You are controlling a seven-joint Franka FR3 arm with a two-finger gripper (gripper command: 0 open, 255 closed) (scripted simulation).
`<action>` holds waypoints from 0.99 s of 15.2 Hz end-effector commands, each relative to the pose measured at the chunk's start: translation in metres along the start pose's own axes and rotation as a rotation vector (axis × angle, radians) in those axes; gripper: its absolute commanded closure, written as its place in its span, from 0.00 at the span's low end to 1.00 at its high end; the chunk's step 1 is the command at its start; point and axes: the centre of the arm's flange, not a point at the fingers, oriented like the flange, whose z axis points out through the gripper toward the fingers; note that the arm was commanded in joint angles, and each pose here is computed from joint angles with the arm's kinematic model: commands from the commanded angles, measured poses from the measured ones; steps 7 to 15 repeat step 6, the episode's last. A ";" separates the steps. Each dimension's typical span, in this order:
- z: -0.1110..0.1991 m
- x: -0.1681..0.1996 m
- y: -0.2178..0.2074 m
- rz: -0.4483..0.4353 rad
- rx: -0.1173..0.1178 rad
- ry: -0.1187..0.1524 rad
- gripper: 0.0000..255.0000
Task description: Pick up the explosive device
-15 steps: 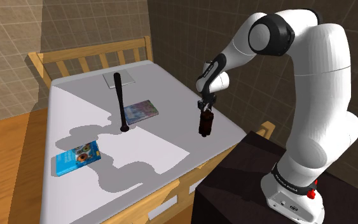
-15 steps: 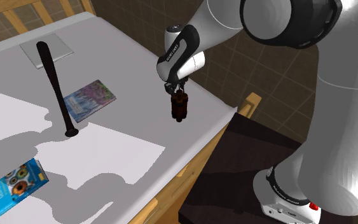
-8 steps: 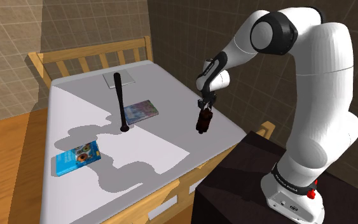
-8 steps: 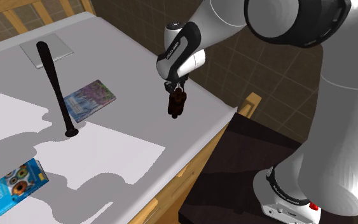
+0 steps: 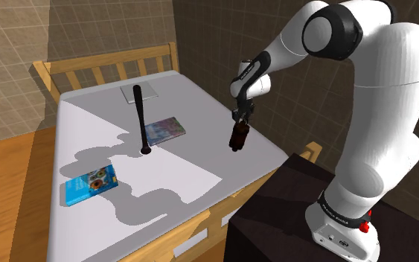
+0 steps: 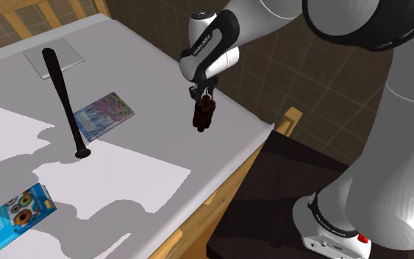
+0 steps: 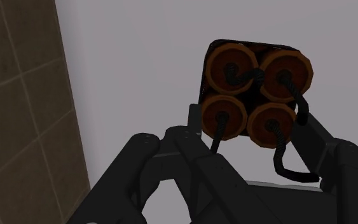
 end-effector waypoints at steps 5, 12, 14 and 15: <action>-0.028 0.000 0.002 0.000 0.000 0.001 1.00; -0.028 0.000 0.002 0.000 0.000 0.001 1.00; -0.028 0.000 0.002 0.000 0.000 0.001 1.00; -0.028 0.000 0.002 0.000 0.000 0.001 1.00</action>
